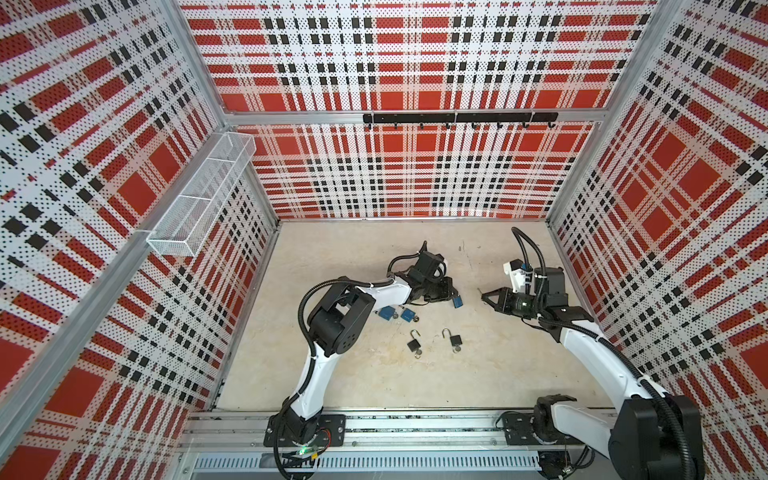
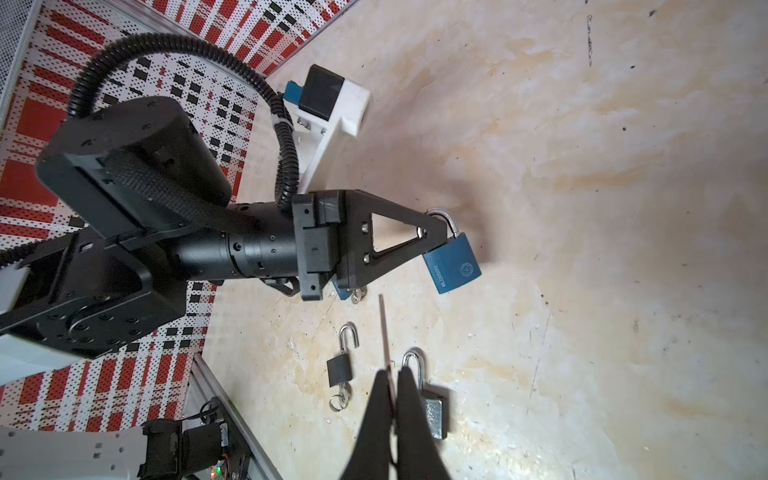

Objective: Lock with the key

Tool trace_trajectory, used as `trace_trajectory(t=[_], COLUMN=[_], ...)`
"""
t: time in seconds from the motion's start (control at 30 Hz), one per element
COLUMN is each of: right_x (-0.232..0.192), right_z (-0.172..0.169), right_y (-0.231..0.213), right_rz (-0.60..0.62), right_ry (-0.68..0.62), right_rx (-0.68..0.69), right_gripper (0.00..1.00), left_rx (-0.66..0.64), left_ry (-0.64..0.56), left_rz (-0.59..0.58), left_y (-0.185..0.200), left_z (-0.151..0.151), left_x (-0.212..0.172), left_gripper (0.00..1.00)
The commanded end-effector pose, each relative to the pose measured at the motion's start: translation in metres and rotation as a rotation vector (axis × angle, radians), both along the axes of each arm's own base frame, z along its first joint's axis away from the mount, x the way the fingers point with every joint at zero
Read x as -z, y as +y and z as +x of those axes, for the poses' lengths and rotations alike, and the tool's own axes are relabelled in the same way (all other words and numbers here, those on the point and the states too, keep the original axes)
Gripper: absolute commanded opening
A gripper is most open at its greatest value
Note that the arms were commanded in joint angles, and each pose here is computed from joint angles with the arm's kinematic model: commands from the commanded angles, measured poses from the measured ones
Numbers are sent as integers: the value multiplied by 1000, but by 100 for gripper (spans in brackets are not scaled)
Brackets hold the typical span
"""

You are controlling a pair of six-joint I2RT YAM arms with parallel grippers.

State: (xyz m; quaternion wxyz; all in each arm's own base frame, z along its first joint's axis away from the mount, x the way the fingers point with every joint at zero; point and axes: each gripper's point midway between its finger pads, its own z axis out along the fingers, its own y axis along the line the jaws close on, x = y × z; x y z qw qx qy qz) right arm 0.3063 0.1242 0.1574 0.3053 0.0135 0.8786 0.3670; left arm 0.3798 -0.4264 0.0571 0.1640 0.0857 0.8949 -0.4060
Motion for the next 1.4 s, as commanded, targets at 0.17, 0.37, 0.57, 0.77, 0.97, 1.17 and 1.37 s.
trace_trajectory(t=[0.17, 0.37, 0.57, 0.77, 0.97, 1.17, 1.37], right_x=[-8, -2, -3, -6, -7, -3, 13], right_z=[13, 12, 13, 13, 13, 17, 26], right_y=[3, 4, 4, 5, 5, 2, 6], right_rz=[8, 17, 23, 34, 40, 19, -65], right_ry=[-65, -55, -56, -57, -54, -44, -11], right_rx=[-26, -27, -27, -27, -21, 7, 6], right_gripper=[0, 0, 0, 0, 0, 0, 0], left_rx=[-47, -69, -73, -92, -125, -168, -229], left_ry=[-9, 1, 0, -19, -47, -83, -138], left_rz=[6, 30, 40, 48, 75, 90, 97], left_y=[1, 8, 11, 15, 27, 40, 63], left_z=[19, 18, 17, 20, 24, 30, 36], left_x=[6, 15, 17, 12, 9, -3, -27], left_gripper=[0, 0, 6, 19, 36, 39, 39])
